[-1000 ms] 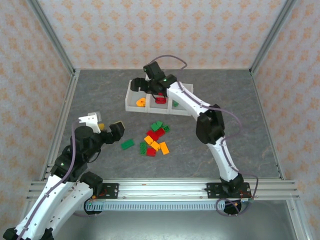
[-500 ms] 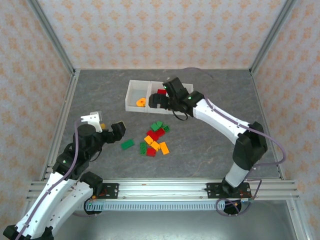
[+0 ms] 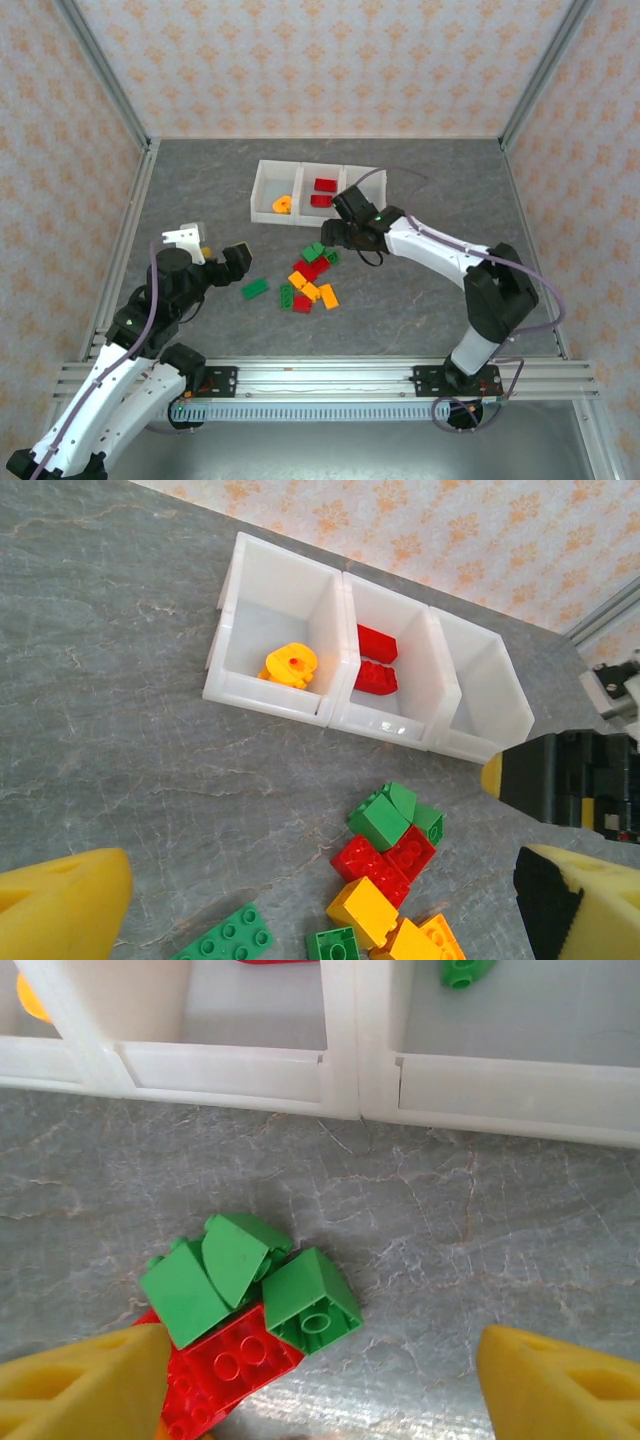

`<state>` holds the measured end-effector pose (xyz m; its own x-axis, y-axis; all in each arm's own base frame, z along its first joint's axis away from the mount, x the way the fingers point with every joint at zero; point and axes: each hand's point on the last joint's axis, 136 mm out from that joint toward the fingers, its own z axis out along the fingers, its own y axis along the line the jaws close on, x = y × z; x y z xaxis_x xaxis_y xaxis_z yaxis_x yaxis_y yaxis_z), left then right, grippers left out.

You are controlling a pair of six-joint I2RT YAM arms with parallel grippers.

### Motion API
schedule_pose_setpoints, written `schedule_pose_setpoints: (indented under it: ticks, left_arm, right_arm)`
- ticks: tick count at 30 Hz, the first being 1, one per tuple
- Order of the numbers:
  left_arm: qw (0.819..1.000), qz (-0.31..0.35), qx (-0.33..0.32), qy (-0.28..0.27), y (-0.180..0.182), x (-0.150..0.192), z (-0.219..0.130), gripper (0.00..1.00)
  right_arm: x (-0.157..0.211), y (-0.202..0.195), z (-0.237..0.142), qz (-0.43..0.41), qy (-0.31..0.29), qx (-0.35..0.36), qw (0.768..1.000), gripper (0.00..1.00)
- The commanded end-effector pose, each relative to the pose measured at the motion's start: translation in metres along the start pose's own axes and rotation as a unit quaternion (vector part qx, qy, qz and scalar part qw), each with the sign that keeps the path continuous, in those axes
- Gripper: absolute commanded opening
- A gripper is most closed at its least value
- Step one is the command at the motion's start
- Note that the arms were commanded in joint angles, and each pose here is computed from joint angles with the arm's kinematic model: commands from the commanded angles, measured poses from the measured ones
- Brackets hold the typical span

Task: Sort the legos into containers by color
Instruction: Pick up the lego from the center of the table.

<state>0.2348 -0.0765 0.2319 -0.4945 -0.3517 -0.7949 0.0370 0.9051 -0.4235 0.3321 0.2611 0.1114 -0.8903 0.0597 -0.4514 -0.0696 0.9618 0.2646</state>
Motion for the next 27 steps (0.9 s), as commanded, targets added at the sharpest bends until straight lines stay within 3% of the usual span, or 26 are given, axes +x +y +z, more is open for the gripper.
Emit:
schedule_pose_setpoints:
  ticks: [1,10,22,27]
  left_arm:
    - [1.000,-0.001,0.004,-0.008,-0.001,-0.002,-0.001,0.99]
    - [1.000,-0.001,0.003,-0.005,-0.001,-0.001,0.000,0.99]
    - [1.000,-0.001,0.003,-0.006,-0.001,-0.002,0.000,0.99]
    - [1.000,-0.001,0.003,-0.007,-0.001,-0.002,0.000,0.99]
  right_arm:
    - [-0.005,0.000,0.016,-0.013,-0.005,0.014,1.000,0.77]
    - [0.000,-0.004,0.038,-0.033,0.011,0.034,0.999,0.63]
    - [0.012,-0.007,0.059,-0.042,0.035,0.039,0.998,0.55]
    - [0.015,-0.023,0.057,-0.048,0.037,0.077,0.995,0.54]
